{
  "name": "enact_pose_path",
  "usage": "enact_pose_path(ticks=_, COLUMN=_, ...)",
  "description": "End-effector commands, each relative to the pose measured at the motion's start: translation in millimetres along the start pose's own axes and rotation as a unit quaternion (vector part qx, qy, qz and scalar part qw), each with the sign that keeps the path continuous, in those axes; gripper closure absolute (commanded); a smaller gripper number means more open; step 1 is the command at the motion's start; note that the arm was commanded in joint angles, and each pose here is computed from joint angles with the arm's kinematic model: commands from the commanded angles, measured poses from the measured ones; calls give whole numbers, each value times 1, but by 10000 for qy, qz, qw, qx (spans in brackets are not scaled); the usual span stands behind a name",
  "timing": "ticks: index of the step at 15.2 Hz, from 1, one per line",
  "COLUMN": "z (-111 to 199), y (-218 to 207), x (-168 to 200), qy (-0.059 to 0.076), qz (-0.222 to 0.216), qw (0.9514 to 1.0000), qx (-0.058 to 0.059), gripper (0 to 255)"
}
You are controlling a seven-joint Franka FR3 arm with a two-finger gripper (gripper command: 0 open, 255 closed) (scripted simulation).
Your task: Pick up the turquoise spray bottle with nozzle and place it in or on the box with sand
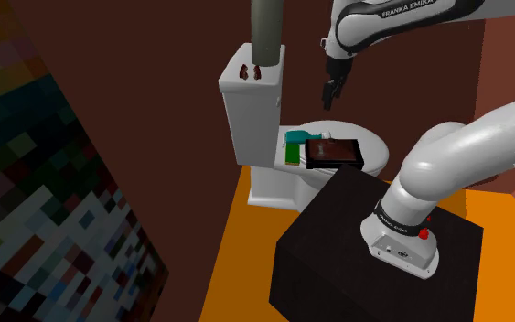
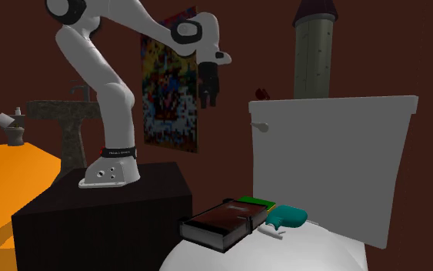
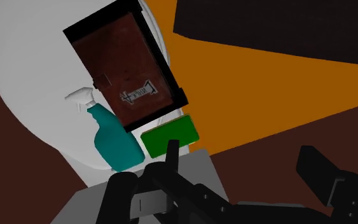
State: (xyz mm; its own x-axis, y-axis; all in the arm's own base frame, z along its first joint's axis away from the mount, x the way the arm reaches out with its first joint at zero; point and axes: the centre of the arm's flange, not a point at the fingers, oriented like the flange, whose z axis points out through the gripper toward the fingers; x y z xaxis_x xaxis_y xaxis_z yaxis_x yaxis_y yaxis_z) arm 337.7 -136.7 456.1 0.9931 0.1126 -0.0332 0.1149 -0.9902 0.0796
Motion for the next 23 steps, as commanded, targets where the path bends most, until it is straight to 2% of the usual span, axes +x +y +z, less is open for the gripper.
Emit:
enact_pose_path(ticks=1, z=19, y=19, x=10, qy=-35, qz=-117, qw=9999, qx=22, gripper=0)
enact_pose_path(ticks=12, z=122, y=123, x=38, qy=-235, qz=-699, qw=9971, qx=177, gripper=0)
enact_pose_path(ticks=23, z=230, y=220, x=75, qy=-435, qz=-1279, qw=9903, qx=331, gripper=0)
